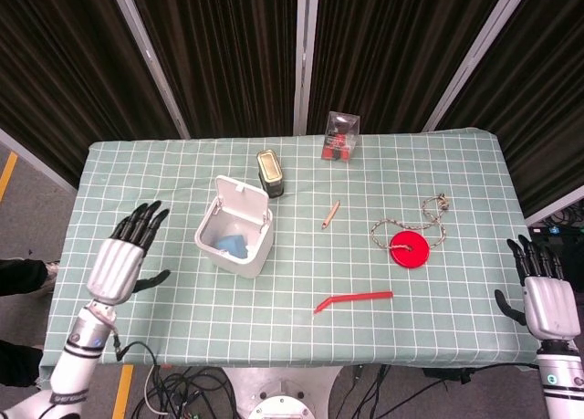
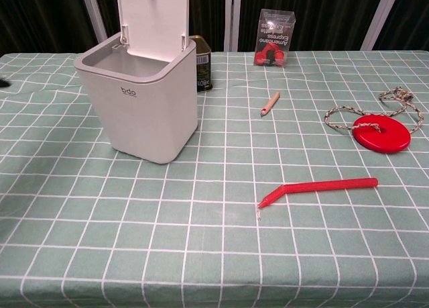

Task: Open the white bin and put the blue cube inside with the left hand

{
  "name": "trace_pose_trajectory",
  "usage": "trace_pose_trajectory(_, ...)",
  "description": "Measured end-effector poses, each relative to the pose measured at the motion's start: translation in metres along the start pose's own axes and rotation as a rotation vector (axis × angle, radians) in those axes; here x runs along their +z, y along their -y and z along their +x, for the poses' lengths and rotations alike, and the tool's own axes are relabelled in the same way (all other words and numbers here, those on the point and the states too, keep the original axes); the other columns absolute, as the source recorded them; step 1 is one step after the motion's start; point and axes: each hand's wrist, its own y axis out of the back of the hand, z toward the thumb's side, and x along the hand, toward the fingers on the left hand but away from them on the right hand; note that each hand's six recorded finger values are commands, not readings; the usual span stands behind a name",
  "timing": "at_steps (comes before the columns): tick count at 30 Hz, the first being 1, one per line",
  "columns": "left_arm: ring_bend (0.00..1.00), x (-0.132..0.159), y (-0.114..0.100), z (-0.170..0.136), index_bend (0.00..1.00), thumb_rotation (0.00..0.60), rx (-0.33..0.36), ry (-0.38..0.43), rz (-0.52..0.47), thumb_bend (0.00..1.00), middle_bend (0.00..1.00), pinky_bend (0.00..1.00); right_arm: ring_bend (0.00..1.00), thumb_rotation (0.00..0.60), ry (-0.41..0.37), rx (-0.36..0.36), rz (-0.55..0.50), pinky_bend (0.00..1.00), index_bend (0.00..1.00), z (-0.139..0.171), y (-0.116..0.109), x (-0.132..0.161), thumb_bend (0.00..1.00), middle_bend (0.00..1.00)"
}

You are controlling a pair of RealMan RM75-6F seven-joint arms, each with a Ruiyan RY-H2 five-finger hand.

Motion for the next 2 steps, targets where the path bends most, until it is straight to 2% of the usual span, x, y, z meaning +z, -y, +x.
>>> trace_pose_trajectory(2, 0.02, -0.021, 0.010, -0.026, 0.04, 0.600, -0.056, -0.058, 0.058, 0.10, 0.03, 0.16, 0.00, 0.600, -0.005, -0.009, 0.003, 0.00, 0.00, 0.001, -0.001, 0.001, 0.24, 0.00)
